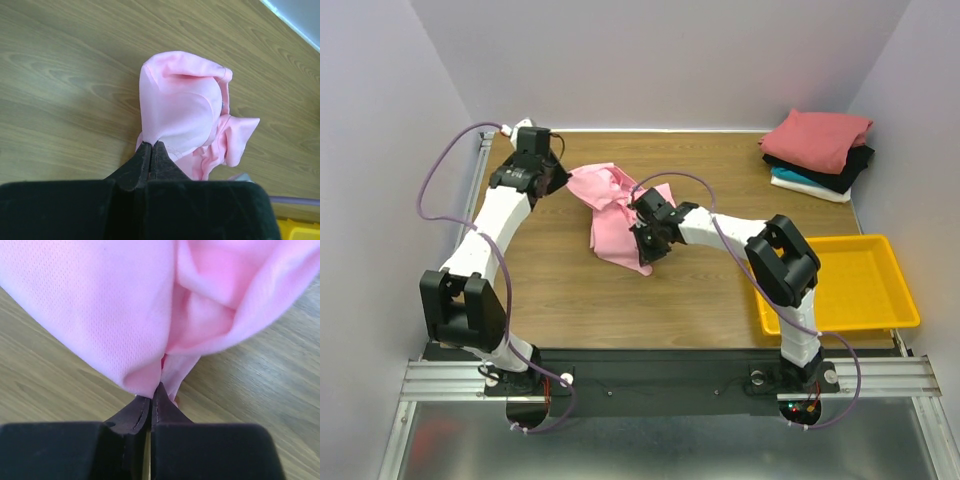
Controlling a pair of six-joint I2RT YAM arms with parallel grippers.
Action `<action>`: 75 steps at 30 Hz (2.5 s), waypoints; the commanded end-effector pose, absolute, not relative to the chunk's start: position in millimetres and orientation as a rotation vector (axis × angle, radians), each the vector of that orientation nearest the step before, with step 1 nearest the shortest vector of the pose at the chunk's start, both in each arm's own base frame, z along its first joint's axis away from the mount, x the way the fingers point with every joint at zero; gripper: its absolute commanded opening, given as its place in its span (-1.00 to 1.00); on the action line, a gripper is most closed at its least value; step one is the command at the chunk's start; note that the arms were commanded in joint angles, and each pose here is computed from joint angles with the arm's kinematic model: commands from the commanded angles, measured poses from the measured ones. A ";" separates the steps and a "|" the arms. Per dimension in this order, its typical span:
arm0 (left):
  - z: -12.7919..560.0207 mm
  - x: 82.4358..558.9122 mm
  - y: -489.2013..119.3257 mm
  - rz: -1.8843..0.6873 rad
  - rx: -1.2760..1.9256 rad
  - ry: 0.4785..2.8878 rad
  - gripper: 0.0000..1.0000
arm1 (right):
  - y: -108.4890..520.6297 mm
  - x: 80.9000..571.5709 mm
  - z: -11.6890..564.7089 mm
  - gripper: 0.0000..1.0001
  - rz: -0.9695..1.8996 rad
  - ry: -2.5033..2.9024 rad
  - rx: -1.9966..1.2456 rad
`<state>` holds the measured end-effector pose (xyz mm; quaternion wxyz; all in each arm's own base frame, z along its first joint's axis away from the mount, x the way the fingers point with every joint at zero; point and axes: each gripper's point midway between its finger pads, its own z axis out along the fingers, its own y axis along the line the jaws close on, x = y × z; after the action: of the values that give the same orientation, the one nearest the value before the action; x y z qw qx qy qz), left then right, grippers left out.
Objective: Fold and stack the t-shirts
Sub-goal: Flatten the tshirt out
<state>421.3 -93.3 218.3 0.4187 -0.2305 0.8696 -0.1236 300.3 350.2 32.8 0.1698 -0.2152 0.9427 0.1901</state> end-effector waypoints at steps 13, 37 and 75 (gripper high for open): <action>381.2 434.4 36.8 -0.402 -0.697 1.775 -1.00 | 134.1 442.6 335.9 -0.99 0.089 2.024 0.042; 201.8 326.8 13.0 -0.365 -0.735 2.134 -1.00 | 136.5 325.0 154.2 0.68 0.220 2.551 0.042; 175.0 318.0 15.4 -0.325 -0.748 2.207 -1.00 | 220.9 425.9 52.1 -0.04 0.490 2.622 -0.108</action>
<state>313.6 12.8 167.9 0.3716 -0.3009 0.8685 -0.1305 412.5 214.6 43.5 0.2133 -0.0417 0.9626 0.1618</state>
